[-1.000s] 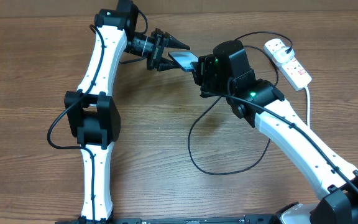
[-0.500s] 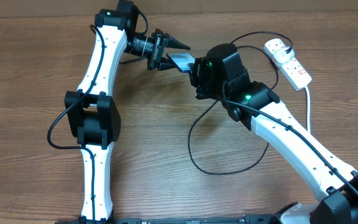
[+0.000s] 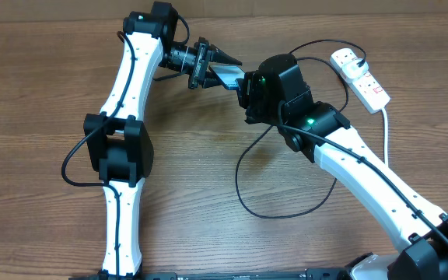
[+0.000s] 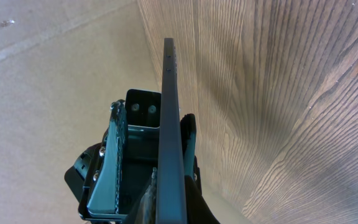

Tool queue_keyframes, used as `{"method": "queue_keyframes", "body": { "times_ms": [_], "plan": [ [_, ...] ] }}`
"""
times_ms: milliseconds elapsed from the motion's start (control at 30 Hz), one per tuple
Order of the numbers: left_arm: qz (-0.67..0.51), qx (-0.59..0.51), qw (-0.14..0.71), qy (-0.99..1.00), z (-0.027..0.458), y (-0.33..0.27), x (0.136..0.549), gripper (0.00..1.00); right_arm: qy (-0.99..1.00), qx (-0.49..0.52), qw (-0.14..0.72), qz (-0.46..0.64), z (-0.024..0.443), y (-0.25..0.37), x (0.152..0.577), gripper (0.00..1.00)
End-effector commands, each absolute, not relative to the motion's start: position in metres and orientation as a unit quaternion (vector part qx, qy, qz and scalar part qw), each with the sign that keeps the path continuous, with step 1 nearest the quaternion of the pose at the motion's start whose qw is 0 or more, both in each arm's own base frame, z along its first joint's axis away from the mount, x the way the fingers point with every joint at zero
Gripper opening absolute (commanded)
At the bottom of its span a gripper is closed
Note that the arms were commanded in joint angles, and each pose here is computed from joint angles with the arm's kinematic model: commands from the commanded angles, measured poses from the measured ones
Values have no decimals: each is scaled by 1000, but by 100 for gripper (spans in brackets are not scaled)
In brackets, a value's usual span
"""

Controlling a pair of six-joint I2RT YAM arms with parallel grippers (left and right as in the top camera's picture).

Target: Plug charger to phone and switch on socket

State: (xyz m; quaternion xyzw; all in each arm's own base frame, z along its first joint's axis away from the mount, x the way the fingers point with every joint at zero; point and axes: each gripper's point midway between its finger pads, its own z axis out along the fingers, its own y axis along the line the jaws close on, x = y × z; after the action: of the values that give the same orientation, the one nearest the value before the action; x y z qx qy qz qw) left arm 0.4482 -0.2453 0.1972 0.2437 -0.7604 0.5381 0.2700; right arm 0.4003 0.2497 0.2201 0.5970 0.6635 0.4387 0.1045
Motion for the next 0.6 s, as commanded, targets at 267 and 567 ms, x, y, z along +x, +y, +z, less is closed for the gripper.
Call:
{"method": "queue_keyframes", "body": {
  "times_ms": [267,567],
  "plan": [
    [559,217,253,-759,227,-249,443,4,653,586,113,466,247,254,404,17],
    [503,246,205,-803,199,-227,457,4,722,500,200,436,247,244,411,70]
  ]
}}
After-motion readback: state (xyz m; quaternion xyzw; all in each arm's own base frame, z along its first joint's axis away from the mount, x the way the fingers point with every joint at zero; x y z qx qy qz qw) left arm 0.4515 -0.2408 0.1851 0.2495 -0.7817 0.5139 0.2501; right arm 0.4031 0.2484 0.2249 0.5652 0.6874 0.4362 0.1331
